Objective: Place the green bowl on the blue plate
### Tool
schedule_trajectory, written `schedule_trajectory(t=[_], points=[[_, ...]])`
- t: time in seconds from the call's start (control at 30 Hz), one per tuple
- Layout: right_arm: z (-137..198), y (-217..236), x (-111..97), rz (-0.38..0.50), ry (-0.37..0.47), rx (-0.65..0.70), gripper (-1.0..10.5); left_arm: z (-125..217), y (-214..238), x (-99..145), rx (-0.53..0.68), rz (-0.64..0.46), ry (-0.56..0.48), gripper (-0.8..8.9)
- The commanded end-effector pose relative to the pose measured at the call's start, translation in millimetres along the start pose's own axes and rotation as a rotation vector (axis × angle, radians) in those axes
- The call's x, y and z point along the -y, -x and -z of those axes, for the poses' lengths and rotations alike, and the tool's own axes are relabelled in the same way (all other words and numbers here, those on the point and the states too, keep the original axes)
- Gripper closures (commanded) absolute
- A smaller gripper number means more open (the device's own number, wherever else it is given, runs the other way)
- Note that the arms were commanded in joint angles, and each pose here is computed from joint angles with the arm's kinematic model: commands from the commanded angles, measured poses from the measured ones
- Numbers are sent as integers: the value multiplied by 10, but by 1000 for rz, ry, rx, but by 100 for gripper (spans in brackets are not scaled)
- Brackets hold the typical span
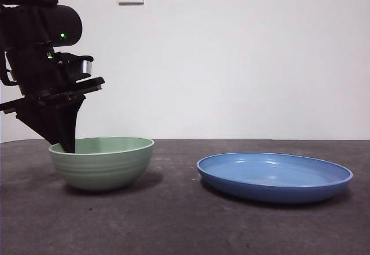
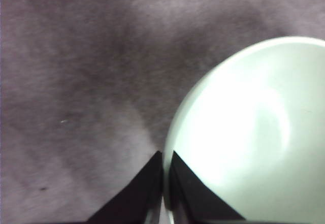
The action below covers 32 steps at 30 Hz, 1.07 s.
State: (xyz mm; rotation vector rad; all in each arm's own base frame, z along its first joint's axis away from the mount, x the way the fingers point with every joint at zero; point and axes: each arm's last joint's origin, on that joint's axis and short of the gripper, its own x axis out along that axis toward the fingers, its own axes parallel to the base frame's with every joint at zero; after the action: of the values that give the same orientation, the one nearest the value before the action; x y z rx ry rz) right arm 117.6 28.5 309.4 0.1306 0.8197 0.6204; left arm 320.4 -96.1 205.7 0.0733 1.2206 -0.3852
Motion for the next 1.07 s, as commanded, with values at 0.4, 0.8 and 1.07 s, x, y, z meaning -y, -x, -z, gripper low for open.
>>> schedule_trajectory(t=[0.4,0.8,1.07], points=[[-53,31,-21,-1,9,28,556,-206,264,131,111,27,44,797],[-55,32,-4,58,-14,29,556,-422,670,910,219,145,-105,797],[-56,33,-4,58,-25,31,556,-468,430,1322,236,212,-139,797]])
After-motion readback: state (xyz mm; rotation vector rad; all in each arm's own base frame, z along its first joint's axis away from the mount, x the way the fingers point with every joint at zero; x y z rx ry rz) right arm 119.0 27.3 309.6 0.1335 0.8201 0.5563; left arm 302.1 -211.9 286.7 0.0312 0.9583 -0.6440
